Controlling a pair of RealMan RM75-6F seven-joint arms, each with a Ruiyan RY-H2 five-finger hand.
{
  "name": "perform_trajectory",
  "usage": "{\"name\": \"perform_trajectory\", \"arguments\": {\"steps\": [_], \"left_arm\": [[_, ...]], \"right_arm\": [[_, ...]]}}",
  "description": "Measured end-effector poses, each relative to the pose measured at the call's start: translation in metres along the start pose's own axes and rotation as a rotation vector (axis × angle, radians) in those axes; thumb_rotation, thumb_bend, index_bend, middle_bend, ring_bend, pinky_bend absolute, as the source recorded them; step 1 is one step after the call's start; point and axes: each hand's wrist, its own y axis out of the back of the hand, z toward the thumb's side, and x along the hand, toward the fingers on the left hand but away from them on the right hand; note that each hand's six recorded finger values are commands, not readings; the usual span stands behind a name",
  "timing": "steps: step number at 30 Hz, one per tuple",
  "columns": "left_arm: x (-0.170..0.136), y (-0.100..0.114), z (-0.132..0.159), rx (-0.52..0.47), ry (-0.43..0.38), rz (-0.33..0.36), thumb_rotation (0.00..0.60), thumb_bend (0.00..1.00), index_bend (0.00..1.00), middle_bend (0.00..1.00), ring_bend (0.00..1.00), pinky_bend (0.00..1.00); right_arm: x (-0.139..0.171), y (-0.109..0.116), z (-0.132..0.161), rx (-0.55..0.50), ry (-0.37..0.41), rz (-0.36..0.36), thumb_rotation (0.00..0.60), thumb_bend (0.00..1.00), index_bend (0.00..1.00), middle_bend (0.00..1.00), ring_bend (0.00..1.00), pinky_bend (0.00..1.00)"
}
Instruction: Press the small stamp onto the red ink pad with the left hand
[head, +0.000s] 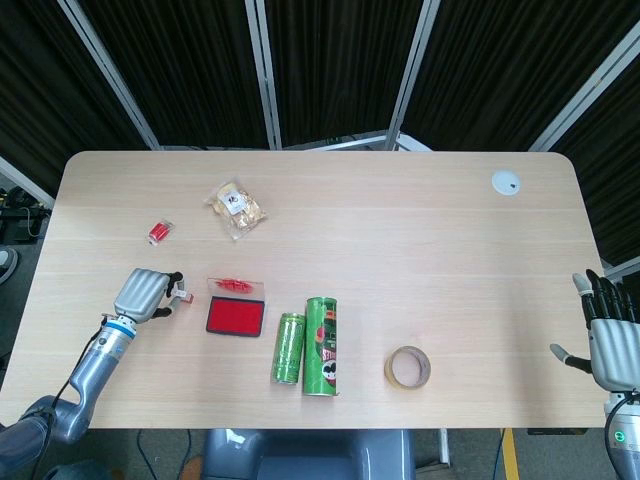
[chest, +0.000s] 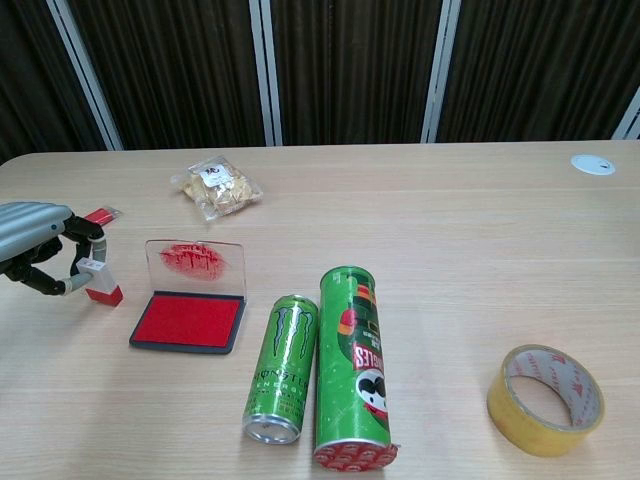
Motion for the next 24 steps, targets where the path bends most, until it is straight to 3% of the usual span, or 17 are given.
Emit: {"name": "perform_trajectory", "arguments": {"steps": [14, 19, 22, 24], "left_arm": [[-0.004, 0.008, -0.002, -0.003, -0.006, 0.017, 0.600, 0.34, 0.40, 0.30, 0.88, 0.95], [-0.009, 0.023, -0.008, -0.015, -0.003, 0.065, 0.600, 0.34, 0.36, 0.25, 0.87, 0.94], [-0.017, 0.041, -0.017, -0.027, 0.007, 0.122, 0.600, 0.19, 0.28, 0.13, 0.77, 0.85], [-0.026, 0.057, -0.025, -0.037, 0.018, 0.171, 0.600, 0.03, 0.12, 0.02, 0.53, 0.62]], "right_arm": [[0.001, 0.001, 0.000, -0.001, 0.000, -0.001, 0.600, 0.00, 0.00, 0.00, 0.00, 0.00], [0.001, 0.001, 0.002, -0.006, 0.004, -0.002, 0.600, 0.00, 0.00, 0.00, 0.00, 0.00], [0.002, 0.003, 0.003, -0.011, 0.009, -0.005, 0.600, 0.00, 0.00, 0.00, 0.00, 0.00], [0.003, 0.004, 0.004, -0.015, 0.013, -0.008, 0.600, 0.00, 0.00, 0.00, 0.00, 0.00]]}}
